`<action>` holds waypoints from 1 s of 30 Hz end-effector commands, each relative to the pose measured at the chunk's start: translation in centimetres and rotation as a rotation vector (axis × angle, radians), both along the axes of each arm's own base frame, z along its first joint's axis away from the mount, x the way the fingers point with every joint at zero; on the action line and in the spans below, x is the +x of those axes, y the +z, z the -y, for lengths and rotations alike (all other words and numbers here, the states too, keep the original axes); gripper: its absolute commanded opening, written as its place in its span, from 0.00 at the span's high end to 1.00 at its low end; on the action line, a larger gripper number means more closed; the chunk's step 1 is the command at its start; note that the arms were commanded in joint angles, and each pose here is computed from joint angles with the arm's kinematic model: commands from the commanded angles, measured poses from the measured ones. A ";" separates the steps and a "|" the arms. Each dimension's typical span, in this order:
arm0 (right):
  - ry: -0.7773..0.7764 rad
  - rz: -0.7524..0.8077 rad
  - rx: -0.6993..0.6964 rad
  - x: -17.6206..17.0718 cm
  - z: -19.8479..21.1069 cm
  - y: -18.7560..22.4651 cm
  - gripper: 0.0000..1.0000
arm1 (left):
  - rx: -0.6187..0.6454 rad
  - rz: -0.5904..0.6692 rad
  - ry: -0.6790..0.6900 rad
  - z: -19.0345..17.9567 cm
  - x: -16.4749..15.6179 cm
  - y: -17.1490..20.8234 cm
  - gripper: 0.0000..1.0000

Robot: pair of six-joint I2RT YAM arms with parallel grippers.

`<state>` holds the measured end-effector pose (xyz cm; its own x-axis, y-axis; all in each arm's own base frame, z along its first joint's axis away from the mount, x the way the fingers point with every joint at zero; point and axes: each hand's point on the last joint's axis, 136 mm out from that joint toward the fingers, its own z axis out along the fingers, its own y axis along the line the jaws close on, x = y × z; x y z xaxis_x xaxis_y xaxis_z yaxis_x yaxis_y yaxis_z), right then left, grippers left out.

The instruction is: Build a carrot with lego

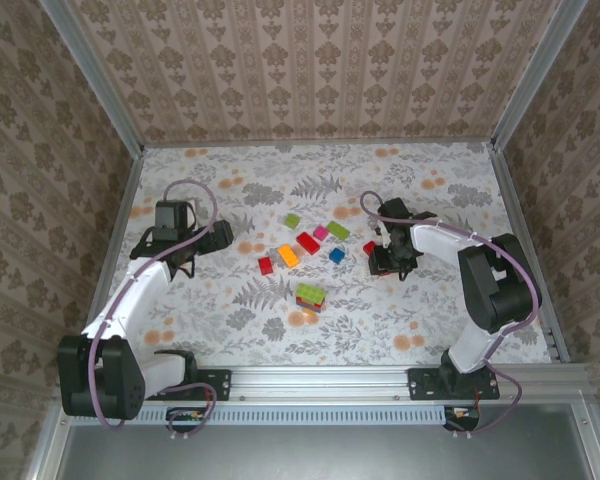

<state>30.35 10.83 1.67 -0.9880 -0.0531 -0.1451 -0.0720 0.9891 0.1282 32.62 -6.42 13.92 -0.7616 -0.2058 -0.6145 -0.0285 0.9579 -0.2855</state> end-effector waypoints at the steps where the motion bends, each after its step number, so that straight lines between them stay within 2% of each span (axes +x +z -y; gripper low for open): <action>1: -0.009 0.015 0.047 0.6 -0.6 0.1 0.49 | 0.007 0.024 -0.028 0.4 0.5 0.9 0.00; 5: -0.010 0.013 0.053 0.6 -0.6 0.1 0.50 | 0.007 0.023 -0.028 0.4 0.5 0.9 0.00; 16: -0.014 0.017 0.056 0.5 -0.5 0.3 0.63 | -0.020 0.042 -0.066 1.4 0.5 1.3 0.00; 20: -0.018 0.035 0.066 0.1 -0.5 1.3 0.64 | -0.181 0.166 -0.295 6.6 -0.1 3.8 0.00; 23: -0.017 0.060 0.085 -0.1 -0.9 2.2 0.64 | -0.244 0.277 -0.491 10.7 -1.4 5.5 0.00; 27: 0.005 0.081 0.097 -0.4 -1.5 3.1 0.64 | -0.335 0.507 -0.743 15.1 -4.7 7.4 0.00; 30: 0.018 0.092 0.105 -0.7 -1.8 3.7 0.64 | -0.398 0.565 -0.924 17.0 -7.9 7.5 0.00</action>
<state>30.59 12.24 4.82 -0.9674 -0.0537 -0.2475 -0.1054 0.9741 0.2003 27.15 -20.88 17.13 -0.5686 0.0276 -0.8222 0.6654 0.6031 -0.4399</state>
